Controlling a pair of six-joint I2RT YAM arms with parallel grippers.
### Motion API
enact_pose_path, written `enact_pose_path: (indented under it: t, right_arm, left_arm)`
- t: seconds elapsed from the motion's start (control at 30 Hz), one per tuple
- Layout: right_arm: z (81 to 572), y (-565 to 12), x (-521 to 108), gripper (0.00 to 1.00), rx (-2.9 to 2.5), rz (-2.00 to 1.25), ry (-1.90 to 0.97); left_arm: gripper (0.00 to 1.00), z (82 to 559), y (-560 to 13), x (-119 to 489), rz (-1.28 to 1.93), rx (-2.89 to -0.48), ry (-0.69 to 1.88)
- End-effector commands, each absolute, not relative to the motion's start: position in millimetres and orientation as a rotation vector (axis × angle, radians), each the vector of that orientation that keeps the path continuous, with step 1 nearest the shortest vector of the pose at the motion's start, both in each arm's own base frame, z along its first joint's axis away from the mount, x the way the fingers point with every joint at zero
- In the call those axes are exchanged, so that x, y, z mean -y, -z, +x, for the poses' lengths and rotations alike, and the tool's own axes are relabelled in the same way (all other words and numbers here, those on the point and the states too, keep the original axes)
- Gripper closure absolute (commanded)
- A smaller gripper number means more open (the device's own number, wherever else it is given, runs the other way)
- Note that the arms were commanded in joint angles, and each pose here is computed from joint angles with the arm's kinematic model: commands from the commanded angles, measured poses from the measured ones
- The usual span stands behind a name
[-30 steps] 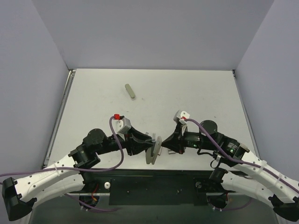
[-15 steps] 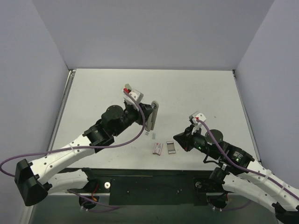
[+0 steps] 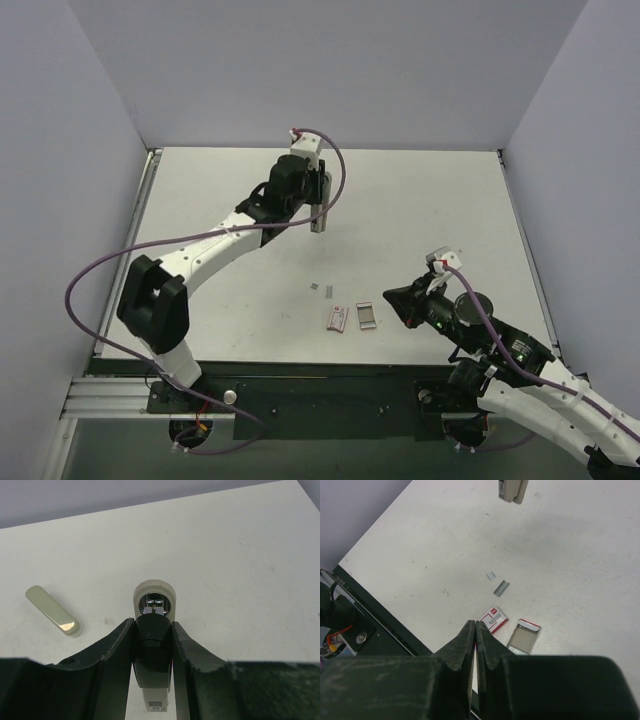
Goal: Unload the staples from the stapler
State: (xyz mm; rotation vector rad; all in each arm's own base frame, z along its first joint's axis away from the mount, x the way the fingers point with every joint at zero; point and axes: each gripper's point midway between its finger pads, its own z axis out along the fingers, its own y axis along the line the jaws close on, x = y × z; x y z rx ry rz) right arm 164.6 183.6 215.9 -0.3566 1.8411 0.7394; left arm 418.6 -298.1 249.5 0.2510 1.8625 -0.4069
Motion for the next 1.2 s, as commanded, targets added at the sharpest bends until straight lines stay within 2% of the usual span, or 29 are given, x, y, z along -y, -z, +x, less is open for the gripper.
enact_pose_path:
  t: [0.0, 0.1, 0.13, 0.17, 0.2, 0.27, 0.53, 0.9, 1.03, 1.17]
  right_arm:
    - [164.8, -208.8, -192.5, 1.0, -1.853, -0.342, -0.784]
    - [165.1, -199.7, -192.6, 1.0, -1.87, -0.355, -0.768]
    - [165.4, -197.8, -192.3, 1.0, -1.871, -0.356, -0.764]
    - [165.3, -197.8, -193.1, 1.0, -1.868, -0.357, -0.769]
    - [165.1, -194.9, -193.9, 1.0, -1.874, -0.358, -0.771]
    - [164.0, -193.0, -197.3, 1.0, -1.875, -0.371, -0.785]
    - [165.4, -184.0, -203.8, 1.0, -1.908, -0.388, -0.785]
    - [162.1, -176.6, -209.7, 1.0, -1.932, -0.43, -0.799]
    - [162.2, -169.3, -214.2, 1.0, -1.956, -0.44, -0.804]
    - [161.6, -161.2, -217.2, 1.0, -1.98, -0.451, -0.805]
  left_arm:
    - [1.0, 474.0, -293.4, 293.2, 0.144, -1.782, 0.438]
    - [1.0, 506.7, -255.9, 286.8, 0.123, -1.903, 0.41]
    - [1.0, 515.1, -266.5, 287.9, 0.116, -1.89, 0.421]
    - [1.0, 523.4, -242.7, 286.4, 0.118, -1.949, 0.397]
    - [1.0, 531.5, -254.0, 287.7, 0.11, -1.931, 0.405]
    - [1.0, 548.0, -221.9, 289.9, 0.117, -2.001, 0.377]
    - [1.0, 582.0, -163.0, 288.0, 0.127, -2.171, 0.327]
    - [1.0, 595.0, -95.9, 274.9, 0.088, -2.259, 0.219]
    - [1.0, 592.5, -59.4, 269.1, 0.091, -2.301, 0.113]
    - [1.0, 580.6, 3.5, 259.6, 0.157, -2.432, -0.019]
